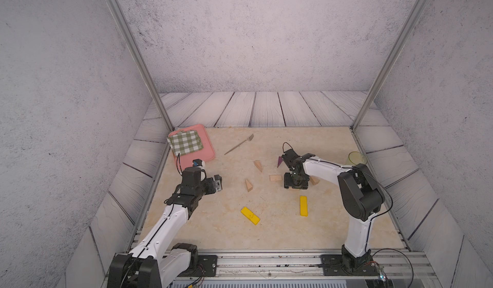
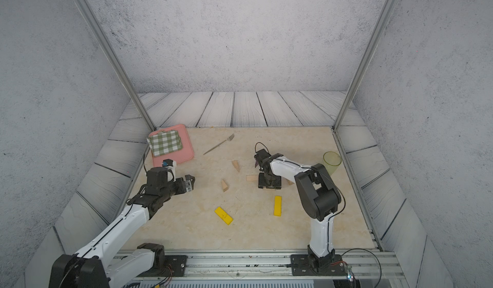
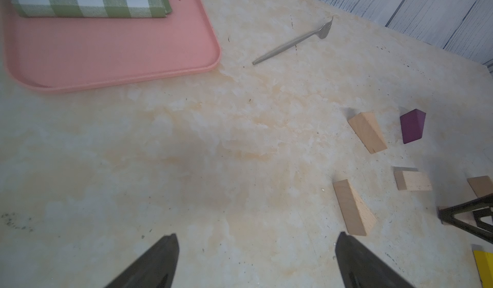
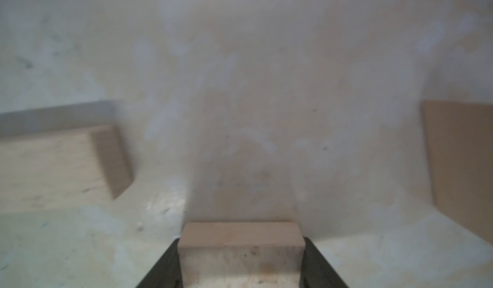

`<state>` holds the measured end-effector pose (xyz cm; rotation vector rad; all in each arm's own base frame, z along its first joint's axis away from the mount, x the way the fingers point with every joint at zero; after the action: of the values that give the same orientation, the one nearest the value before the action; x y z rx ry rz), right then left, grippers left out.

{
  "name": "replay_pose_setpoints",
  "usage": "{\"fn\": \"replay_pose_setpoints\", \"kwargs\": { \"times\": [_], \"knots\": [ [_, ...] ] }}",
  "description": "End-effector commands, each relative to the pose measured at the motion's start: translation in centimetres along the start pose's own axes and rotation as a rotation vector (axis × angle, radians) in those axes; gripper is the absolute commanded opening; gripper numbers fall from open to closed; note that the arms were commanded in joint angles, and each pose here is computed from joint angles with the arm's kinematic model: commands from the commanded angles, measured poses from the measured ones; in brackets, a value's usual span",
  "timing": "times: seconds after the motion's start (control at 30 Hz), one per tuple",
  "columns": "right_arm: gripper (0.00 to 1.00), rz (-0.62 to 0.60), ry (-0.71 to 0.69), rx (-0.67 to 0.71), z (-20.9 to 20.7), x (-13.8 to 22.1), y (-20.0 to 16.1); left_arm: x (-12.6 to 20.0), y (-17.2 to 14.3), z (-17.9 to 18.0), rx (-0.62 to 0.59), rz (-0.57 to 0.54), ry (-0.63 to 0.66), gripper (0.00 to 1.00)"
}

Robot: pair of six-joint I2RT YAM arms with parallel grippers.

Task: Assemble a small pinwheel with building blocks
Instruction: Pick up the building block from the center of the board, then assemble the building block at the center of the board.

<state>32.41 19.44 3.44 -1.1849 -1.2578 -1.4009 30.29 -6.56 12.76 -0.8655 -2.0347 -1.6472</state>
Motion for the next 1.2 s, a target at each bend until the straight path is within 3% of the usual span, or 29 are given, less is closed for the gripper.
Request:
{"fn": "replay_pose_setpoints", "kwargs": {
  "times": [0.0, 0.3, 1.17],
  "knots": [
    [0.51, 0.028, -0.002, 0.025, 2.1, -0.6, -0.5, 0.2, -0.2, -0.3, -0.017, -0.002, -0.006, 0.98],
    [0.53, 0.041, -0.008, 0.056, 4.7, -1.6, -0.1, 0.3, -0.2, -0.3, -0.019, -0.005, -0.004, 0.98],
    [0.59, 0.035, -0.042, 0.092, 6.1, -1.5, 0.6, 0.5, 0.0, -0.5, -0.019, -0.025, -0.008, 0.98]
  ]
}}
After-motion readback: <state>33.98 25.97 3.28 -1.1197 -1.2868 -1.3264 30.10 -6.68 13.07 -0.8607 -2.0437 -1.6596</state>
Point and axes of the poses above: each gripper's point midway between its finger pads, its own x axis back along the fingers, its own z axis along the line the jaws close on, y = z × x, the point moved 1 cm from there along x, back along the fingers, and after that the axes turned 5 degrees about -x, right-handed, at the moved point
